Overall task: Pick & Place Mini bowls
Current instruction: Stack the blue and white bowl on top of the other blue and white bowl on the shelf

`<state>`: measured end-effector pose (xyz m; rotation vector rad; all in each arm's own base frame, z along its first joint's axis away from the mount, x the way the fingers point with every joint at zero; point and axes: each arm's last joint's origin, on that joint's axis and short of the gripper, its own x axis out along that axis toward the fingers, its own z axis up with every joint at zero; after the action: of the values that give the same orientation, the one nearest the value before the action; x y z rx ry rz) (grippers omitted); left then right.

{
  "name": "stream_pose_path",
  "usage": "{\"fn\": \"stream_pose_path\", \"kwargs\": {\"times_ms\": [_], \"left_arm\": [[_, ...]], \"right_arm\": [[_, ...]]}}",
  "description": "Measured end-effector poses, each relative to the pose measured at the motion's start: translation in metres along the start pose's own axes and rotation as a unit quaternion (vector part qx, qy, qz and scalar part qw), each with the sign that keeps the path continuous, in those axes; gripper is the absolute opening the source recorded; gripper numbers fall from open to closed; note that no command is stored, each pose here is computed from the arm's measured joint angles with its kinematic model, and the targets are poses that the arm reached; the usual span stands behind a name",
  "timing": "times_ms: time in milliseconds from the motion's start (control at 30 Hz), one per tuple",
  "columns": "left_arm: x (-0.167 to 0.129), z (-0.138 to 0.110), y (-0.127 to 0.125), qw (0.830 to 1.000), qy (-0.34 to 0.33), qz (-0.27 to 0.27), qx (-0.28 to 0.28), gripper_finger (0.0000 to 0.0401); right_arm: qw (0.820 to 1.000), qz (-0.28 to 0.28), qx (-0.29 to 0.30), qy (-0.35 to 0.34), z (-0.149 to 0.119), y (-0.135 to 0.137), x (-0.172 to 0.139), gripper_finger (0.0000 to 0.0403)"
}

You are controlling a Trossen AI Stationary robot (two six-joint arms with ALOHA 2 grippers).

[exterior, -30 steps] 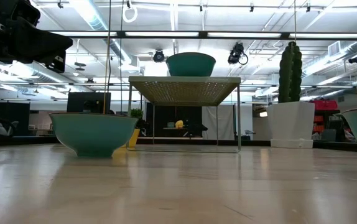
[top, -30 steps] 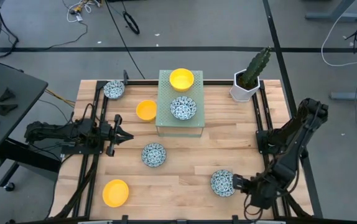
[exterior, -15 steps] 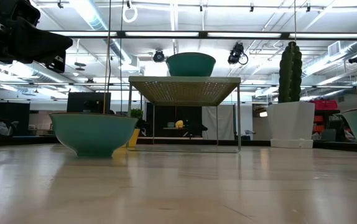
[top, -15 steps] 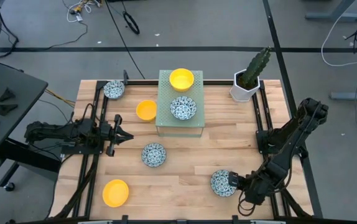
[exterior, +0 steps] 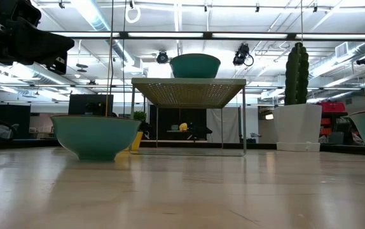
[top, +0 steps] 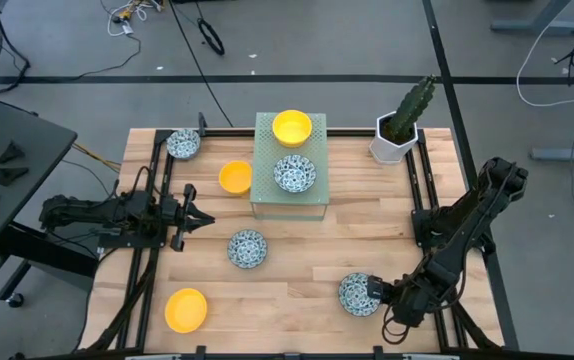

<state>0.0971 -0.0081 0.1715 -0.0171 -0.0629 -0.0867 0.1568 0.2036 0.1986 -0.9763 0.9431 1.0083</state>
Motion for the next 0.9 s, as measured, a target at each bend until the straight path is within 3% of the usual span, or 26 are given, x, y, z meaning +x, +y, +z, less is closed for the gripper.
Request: {"fn": "stream_pose_path", "kwargs": {"times_ms": [900], "left_arm": [[0.0, 0.0, 0.0, 1.0, 0.0, 0.0, 0.0, 0.0034]], "right_arm": [[1.0, -0.026, -0.002, -0.003, -0.006, -0.003, 0.011, 0.0118]]}}
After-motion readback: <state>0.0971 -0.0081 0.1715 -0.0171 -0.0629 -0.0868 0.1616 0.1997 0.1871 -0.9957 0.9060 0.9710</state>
